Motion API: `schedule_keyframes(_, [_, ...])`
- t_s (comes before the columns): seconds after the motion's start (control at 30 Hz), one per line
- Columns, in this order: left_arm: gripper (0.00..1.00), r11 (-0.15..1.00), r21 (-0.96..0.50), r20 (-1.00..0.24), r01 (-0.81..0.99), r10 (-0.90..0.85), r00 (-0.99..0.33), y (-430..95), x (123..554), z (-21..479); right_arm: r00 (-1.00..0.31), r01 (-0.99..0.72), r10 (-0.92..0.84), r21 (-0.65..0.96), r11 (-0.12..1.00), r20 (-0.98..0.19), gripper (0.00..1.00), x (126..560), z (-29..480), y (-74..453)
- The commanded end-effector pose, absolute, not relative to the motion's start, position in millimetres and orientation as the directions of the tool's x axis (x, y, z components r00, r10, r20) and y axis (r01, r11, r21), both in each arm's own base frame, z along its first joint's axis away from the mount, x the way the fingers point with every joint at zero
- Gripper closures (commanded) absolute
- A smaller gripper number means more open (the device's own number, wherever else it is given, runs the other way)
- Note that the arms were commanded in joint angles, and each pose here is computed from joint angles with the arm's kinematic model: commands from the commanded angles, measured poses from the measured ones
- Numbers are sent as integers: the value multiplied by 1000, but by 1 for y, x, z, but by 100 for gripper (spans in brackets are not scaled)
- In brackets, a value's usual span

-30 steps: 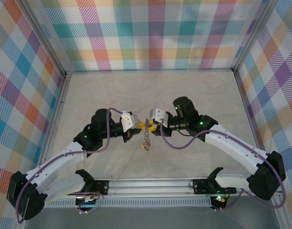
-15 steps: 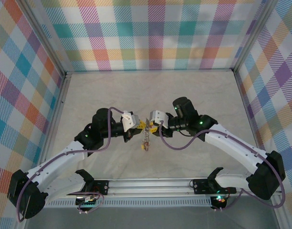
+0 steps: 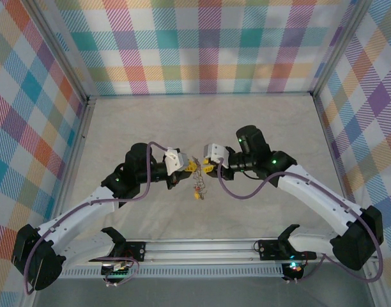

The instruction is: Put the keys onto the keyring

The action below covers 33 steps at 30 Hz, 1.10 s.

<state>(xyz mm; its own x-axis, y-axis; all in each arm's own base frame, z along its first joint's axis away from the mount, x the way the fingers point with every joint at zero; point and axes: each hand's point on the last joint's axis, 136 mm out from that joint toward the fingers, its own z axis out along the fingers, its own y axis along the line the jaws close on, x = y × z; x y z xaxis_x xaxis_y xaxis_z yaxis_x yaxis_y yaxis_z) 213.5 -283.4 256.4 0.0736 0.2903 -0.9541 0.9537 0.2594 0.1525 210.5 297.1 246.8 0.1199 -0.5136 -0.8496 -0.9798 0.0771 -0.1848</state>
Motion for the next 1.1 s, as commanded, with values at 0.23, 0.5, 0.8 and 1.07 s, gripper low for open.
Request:
schedule_keyframes(0.23, [100,235,207,-964,950,212,158,-288,206,291,90,-991,-493,-125,38,-866,99,206,248,305])
schedule_keyframes(0.5, [100,237,192,-971,952,186,149,-293,210,291,77,-997,-444,-75,-22,-893,100,194,251,314])
schedule_keyframes(0.8, [100,241,174,-977,955,160,137,-295,210,290,90,-996,-403,-88,-23,-911,92,194,259,318])
schedule_keyframes(1.07, [100,248,153,-981,957,155,117,-296,211,284,101,-995,-377,-99,-25,-921,85,192,265,318])
